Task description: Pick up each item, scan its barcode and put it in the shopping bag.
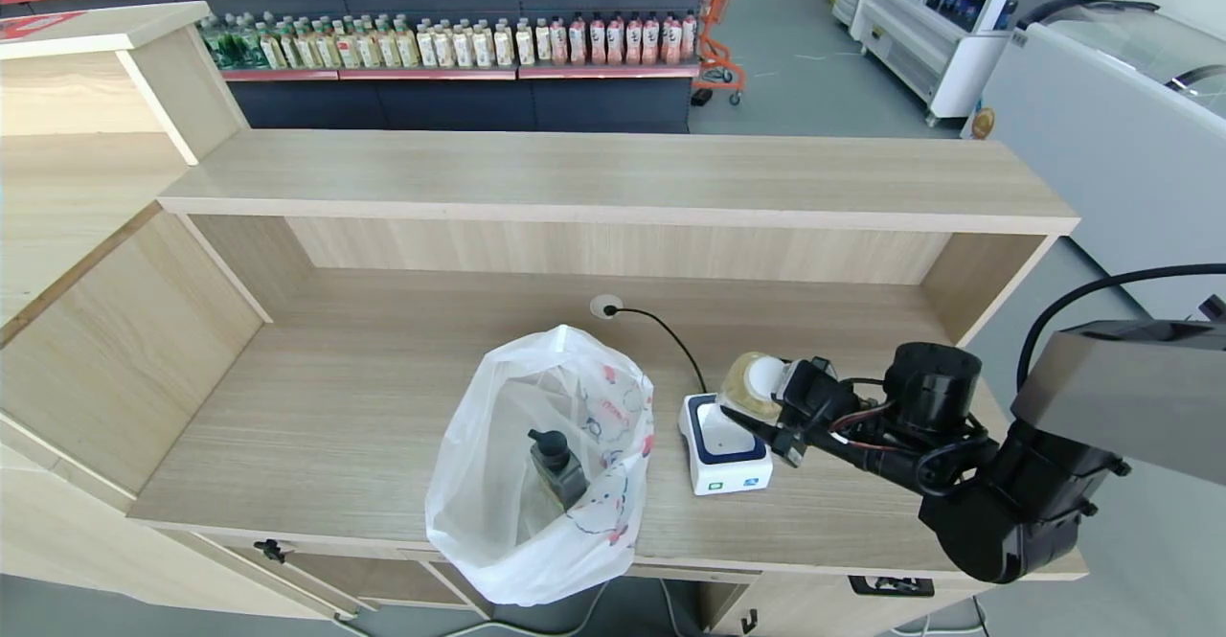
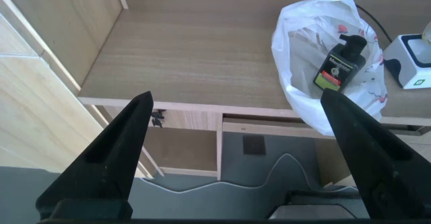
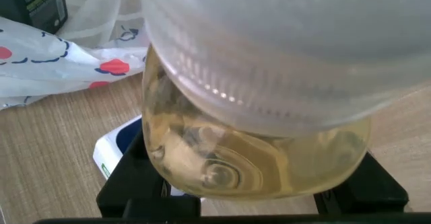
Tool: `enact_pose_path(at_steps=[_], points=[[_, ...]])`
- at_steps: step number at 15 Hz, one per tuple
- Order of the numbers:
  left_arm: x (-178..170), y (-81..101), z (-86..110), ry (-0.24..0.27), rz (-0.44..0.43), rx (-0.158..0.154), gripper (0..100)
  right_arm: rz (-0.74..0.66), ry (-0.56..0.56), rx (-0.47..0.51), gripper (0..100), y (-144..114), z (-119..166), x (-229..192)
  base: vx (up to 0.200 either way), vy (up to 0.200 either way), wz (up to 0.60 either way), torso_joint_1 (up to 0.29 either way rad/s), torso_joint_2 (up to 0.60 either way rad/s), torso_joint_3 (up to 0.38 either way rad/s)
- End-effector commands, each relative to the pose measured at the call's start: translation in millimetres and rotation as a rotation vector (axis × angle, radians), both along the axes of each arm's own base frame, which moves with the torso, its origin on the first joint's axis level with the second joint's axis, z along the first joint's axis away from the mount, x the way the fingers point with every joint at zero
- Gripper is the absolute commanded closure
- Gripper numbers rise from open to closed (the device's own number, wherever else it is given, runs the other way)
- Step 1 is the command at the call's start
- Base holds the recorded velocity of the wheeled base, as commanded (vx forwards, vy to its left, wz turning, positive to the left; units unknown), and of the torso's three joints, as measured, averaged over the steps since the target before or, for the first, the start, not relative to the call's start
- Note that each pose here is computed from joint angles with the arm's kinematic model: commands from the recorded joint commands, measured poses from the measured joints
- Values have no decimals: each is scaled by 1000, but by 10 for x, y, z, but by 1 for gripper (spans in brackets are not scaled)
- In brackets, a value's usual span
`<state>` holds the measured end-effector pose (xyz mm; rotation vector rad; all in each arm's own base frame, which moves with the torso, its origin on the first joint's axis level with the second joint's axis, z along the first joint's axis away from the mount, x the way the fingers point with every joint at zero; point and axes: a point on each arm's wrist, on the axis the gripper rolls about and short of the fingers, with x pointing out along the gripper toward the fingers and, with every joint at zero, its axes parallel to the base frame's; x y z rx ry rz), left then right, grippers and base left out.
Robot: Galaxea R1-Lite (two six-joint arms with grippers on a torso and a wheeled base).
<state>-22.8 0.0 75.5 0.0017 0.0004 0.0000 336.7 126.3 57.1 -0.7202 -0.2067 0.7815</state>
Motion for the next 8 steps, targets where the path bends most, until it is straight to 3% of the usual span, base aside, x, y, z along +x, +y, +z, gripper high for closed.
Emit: enact_pose_path(at_steps=[1,8], points=[[0,0,0,0,0,0,0,19,1,-10,100,11,-44,21,0,0,0,0,0,0],[0,0,0,0,0,0,0,60,-29,-27,100,5,-81,98,0,0,0,0,0,0]])
